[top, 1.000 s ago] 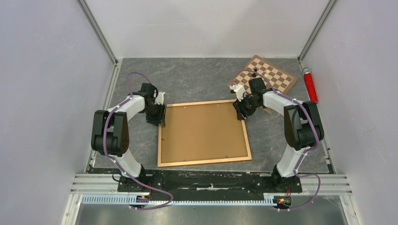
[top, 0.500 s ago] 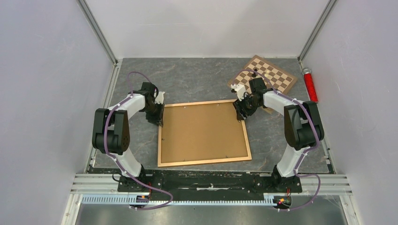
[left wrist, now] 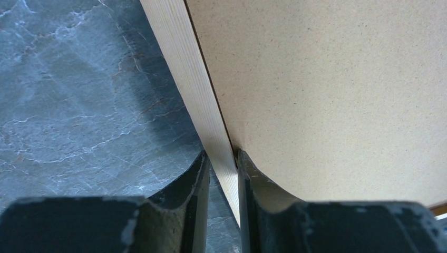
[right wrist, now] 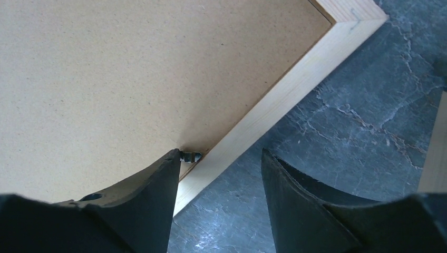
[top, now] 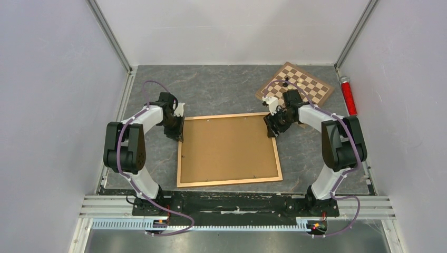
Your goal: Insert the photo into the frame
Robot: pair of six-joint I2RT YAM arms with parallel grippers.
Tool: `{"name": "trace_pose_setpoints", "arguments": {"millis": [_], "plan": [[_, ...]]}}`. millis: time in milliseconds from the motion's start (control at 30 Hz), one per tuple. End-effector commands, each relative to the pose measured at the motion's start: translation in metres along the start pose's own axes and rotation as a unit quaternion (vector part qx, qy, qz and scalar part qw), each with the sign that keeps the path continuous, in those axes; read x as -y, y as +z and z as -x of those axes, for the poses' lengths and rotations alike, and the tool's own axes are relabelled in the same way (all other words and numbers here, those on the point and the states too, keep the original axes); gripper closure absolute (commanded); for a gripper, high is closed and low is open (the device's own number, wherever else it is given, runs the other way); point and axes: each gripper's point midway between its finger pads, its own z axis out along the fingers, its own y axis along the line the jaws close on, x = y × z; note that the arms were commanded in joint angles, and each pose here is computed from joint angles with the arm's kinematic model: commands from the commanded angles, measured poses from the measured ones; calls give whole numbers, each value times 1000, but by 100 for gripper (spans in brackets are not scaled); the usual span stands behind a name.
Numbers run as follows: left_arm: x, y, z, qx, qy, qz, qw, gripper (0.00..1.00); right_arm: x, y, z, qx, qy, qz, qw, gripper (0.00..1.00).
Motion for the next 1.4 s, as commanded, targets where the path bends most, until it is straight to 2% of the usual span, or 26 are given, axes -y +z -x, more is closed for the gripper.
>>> {"name": "trace_pose_setpoints", "arguments": {"millis": [0,167,700,933,1367], "plan": [[-1,0,19,31,5,5,999,98,7,-10,12,16,3,-10,1000,40],[0,-1,19,32,5,2,999,98,10,-5,19,32,62,-4,998,40],[2,1,19,30,7,-4,1000,98,21,-4,14,44,76,-51,995,42],[2,-1,20,33,8,-2,999,98,21,-4,5,30,45,-52,997,43],[-2,-1,24,35,4,7,999,98,15,-7,-7,-21,-44,-8,999,43]]}}
